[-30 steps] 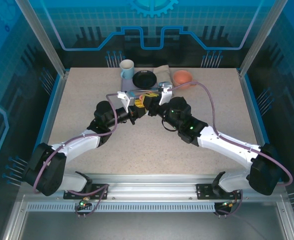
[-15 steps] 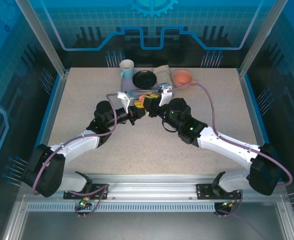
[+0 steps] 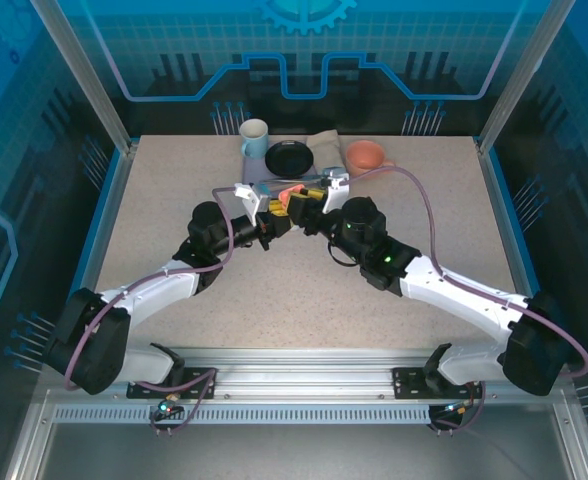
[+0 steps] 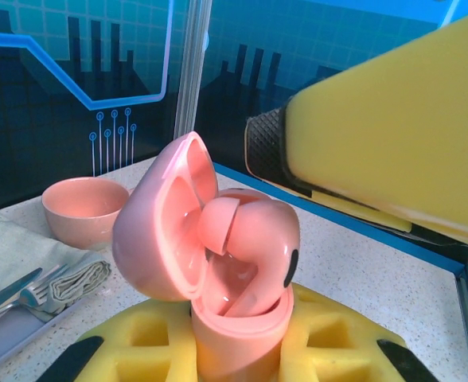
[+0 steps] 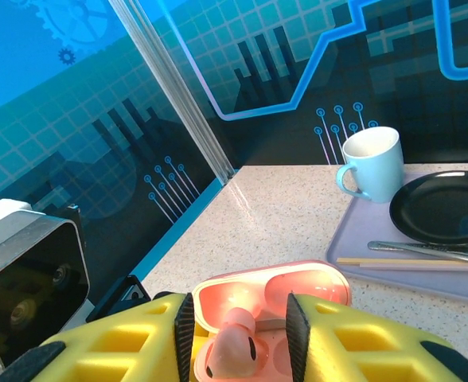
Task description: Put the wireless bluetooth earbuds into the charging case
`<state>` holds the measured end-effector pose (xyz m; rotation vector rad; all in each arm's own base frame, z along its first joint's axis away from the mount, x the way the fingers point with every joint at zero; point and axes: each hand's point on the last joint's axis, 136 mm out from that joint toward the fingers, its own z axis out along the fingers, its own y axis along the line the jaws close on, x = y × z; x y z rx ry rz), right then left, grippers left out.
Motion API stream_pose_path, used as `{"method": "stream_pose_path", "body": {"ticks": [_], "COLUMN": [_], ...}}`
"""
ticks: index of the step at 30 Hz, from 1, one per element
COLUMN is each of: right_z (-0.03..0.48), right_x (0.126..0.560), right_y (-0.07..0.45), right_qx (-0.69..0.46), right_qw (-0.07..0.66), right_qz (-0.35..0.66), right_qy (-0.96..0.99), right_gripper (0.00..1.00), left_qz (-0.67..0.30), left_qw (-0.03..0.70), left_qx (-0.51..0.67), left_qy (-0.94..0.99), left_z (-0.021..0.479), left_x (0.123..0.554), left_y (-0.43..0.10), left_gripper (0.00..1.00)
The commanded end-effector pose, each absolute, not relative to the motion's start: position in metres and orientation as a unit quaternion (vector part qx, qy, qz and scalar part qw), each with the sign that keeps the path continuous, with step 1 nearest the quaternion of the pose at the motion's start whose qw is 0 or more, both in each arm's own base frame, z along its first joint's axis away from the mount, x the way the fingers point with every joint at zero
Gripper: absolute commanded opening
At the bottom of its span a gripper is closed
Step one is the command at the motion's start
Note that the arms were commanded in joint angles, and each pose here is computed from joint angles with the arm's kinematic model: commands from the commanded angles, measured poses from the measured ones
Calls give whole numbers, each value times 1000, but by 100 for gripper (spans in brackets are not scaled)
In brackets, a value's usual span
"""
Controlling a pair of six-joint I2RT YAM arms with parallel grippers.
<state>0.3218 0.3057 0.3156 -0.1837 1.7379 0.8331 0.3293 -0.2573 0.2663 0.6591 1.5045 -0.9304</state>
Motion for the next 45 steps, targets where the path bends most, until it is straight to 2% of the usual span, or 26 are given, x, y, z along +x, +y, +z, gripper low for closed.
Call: {"method": "stream_pose_path", "body": {"ticks": [1, 11, 18, 32, 45], "right_z": [332, 357, 354, 340, 325], "right_x": [324, 331, 321, 322, 299], "right_y": [302, 289, 306, 327, 329], "right_qx": [-59, -1, -12, -29, -30], "right_qw": [561, 498, 429, 399, 374], "right_qz": [377, 433, 467, 473, 469], "right_qy": [734, 752, 773, 785, 799], "right_gripper": [43, 67, 68, 67, 66], "left_qz": [-409, -410, -409, -411, -407], "left_qw": [608, 605, 604, 604, 604], "left_qx": [297, 295, 298, 298, 297], "left_qy": [612, 615, 616, 615, 618], "left_z": [291, 285, 284, 285, 283], "left_x": [324, 323, 323, 324, 327], "left_y": [-261, -261, -261, -262, -262], "left_gripper": [0, 0, 0, 0, 0]}}
